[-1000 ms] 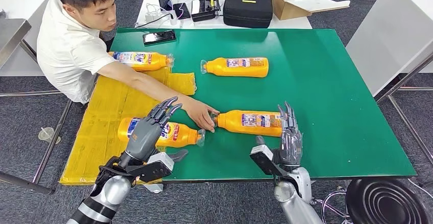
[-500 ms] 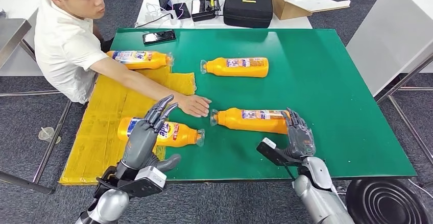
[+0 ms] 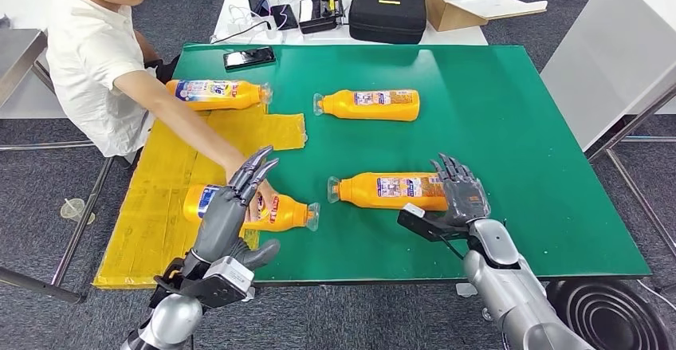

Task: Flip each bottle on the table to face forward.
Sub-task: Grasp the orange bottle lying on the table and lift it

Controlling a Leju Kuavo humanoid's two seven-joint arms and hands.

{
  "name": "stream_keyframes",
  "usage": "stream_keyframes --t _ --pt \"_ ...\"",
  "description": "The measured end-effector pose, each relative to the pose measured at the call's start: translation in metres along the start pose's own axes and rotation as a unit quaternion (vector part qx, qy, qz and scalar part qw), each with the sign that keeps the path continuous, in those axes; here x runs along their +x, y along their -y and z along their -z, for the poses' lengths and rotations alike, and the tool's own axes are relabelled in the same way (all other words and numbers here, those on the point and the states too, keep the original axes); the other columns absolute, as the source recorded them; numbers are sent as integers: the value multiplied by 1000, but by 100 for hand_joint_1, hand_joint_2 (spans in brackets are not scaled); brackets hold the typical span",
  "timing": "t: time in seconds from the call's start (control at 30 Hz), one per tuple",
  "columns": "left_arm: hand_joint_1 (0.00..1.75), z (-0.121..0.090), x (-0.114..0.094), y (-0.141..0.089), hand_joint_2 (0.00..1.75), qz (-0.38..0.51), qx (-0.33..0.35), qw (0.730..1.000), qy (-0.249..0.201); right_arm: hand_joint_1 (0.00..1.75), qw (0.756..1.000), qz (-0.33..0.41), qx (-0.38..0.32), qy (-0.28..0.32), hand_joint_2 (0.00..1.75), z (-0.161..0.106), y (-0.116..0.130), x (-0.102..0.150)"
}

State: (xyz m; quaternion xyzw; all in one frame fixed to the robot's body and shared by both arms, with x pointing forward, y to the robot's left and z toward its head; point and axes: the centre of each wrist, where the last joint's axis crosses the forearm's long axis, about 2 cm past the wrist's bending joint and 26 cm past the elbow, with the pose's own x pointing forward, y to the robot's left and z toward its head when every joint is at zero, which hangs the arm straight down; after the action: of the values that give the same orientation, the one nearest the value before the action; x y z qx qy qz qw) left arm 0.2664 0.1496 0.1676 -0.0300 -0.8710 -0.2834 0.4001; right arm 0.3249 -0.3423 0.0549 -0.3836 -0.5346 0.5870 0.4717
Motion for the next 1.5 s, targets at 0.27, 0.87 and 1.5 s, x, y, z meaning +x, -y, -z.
stream_keyframes --t 0.27,0.87,1.5 --pt "0 1 1 1 0 -5 2 1000 2 0 1000 -26 -2 5 175 7 5 -1" --pt "0 1 1 2 87 -24 -1 1000 8 1 999 -31 9 14 175 10 3 3" --pt "0 9 -4 6 175 -65 -8 998 15 175 994 43 100 8 175 16 -2 -24"
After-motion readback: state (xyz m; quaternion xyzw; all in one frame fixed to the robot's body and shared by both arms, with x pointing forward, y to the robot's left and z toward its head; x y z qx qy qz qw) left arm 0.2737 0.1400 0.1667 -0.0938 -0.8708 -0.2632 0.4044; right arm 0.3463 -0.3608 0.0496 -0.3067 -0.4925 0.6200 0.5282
